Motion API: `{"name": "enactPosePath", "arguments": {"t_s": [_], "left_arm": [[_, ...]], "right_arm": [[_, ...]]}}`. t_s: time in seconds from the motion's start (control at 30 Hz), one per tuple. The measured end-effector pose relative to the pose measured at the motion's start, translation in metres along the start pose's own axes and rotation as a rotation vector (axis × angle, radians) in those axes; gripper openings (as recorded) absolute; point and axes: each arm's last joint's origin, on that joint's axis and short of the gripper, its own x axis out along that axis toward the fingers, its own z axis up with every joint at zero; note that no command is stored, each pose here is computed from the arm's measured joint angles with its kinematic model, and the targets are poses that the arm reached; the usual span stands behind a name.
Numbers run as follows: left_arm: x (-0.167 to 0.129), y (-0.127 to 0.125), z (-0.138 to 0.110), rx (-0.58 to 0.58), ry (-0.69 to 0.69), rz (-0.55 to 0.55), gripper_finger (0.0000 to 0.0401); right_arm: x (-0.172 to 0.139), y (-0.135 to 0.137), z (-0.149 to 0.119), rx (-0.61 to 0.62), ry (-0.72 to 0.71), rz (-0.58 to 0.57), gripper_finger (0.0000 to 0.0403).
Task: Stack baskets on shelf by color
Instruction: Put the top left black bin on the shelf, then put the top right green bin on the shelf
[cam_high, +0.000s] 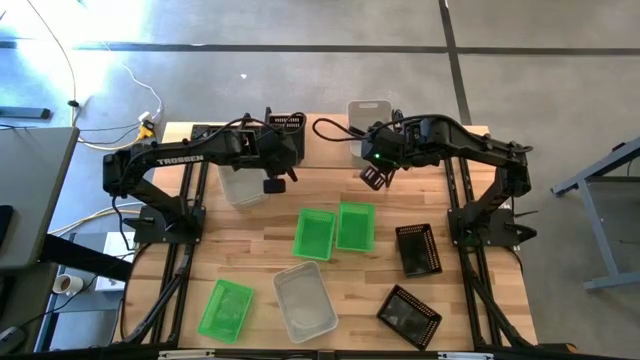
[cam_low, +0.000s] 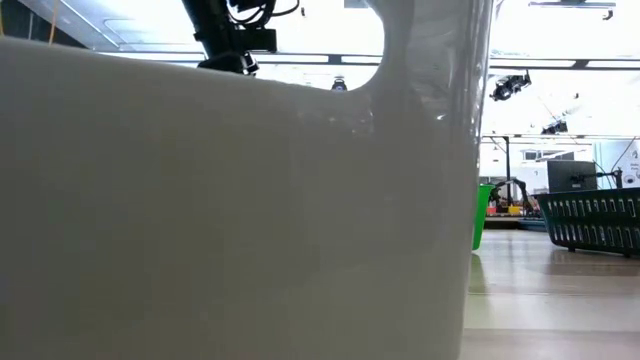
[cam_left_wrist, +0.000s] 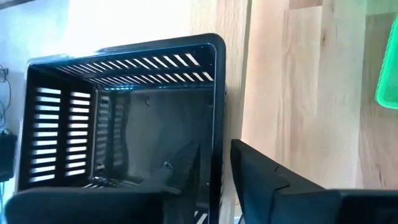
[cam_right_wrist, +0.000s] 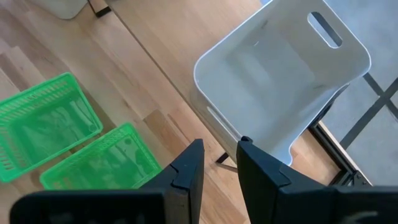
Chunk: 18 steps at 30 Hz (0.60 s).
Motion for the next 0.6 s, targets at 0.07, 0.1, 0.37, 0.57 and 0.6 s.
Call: {"name": "enactPosePath", "arguments": {"t_s": [0.07, 0.1, 0.37, 0.57, 0.6], "left_arm": [[-0.001, 0.000, 0.000, -0.008, -0.007, -0.013, 0.0097], [-0.002, 0.000, 0.000, -0.008, -0.014, -0.022, 0.0102], [-0.024, 0.007, 0.008, -0.062, -0.058, -0.035, 0.0131], [-0.051, 0.019, 0.016, -0.113, -0.074, -0.028, 0.0135], [-0.055, 0.021, 0.017, -0.122, -0.072, -0.032, 0.0135]], "right_arm": [[0.000, 0.000, 0.000, 0.000, 0.000, 0.000, 0.0081], [0.000, 0.000, 0.000, -0.001, 0.000, 0.000, 0.0081], [0.000, 0.001, 0.000, 0.003, 0.015, 0.027, 0.0081], [-0.001, 0.005, -0.003, 0.004, 0.064, 0.122, 0.0081], [-0.001, 0.007, -0.003, 0.002, 0.075, 0.142, 0.0081]]}}
